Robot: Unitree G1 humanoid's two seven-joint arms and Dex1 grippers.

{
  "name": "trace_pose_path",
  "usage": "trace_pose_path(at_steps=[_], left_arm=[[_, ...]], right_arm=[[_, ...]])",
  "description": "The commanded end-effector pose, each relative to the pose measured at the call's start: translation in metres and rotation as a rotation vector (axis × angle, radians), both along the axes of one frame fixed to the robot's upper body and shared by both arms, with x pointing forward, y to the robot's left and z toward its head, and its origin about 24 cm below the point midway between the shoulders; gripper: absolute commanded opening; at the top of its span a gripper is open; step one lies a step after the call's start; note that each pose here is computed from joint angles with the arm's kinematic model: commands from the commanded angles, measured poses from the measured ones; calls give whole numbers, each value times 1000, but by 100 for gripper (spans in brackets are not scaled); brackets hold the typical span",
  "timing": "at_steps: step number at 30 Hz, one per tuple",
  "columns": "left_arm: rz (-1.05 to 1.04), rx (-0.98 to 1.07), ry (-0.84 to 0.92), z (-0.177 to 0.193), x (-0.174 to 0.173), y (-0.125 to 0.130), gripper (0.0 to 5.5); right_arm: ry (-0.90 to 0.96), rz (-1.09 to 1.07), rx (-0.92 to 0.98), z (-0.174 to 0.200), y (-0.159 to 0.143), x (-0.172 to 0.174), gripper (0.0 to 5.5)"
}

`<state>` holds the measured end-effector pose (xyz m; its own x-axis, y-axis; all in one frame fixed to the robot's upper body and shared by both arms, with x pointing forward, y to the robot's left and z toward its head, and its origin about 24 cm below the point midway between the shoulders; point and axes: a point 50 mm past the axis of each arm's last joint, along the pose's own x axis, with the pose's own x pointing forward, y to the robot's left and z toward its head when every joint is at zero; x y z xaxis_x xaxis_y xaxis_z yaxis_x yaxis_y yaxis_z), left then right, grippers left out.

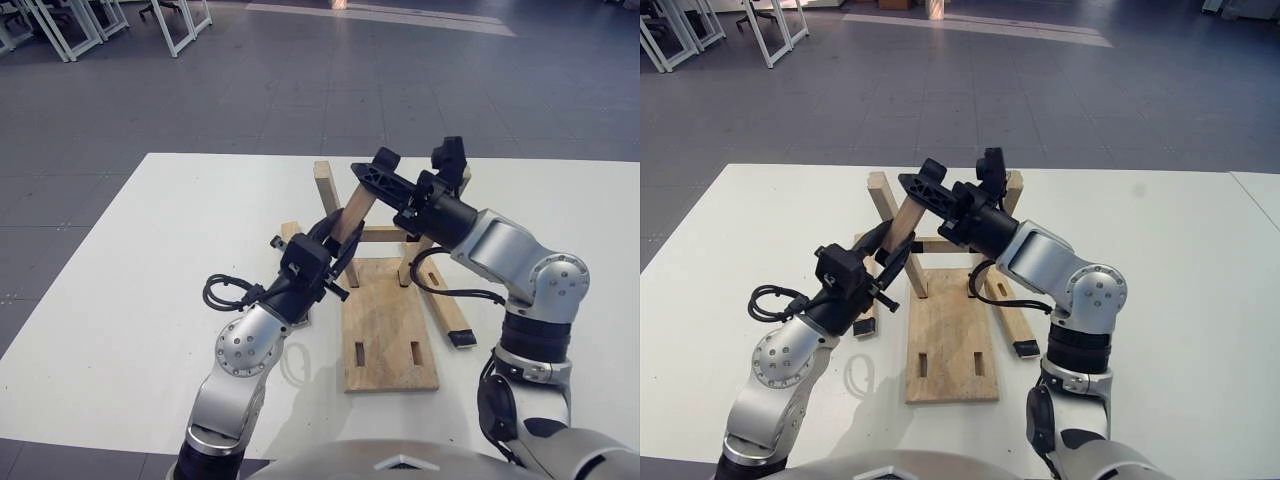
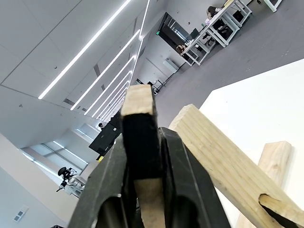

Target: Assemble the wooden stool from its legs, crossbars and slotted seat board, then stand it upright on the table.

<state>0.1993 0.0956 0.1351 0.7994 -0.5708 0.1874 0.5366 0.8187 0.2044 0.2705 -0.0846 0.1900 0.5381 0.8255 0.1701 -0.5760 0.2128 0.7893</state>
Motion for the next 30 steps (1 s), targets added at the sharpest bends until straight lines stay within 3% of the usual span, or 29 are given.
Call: trace_pose_path(at_steps=[1,7,10,17,19,23,27,30], left_arm=[[-63,31,155,-18,2,-5,176],[-73,10,148,-4,6,-1,266],[-79,51,202,-14,3,3,312],[-62,165,296,-35,0,12,427],[-72,189,336,-41,-2,10,430],[-70,215,396,-52,1,5,430],[9,216,427,-62,11,4,430],[29,213,442,-67,11,3,430]], right_arm=[[-76,80,99,21,12,-6,48],[-69,71,78,19,11,-5,40],[-75,64,58,17,7,-5,40],[-110,-17,-88,18,-38,-7,40],[-123,-15,-133,18,-48,-13,40],[-202,74,-431,8,-81,-38,40],[-306,-127,-947,-15,-107,-18,40],[-390,-293,-1032,-24,-103,-6,40]])
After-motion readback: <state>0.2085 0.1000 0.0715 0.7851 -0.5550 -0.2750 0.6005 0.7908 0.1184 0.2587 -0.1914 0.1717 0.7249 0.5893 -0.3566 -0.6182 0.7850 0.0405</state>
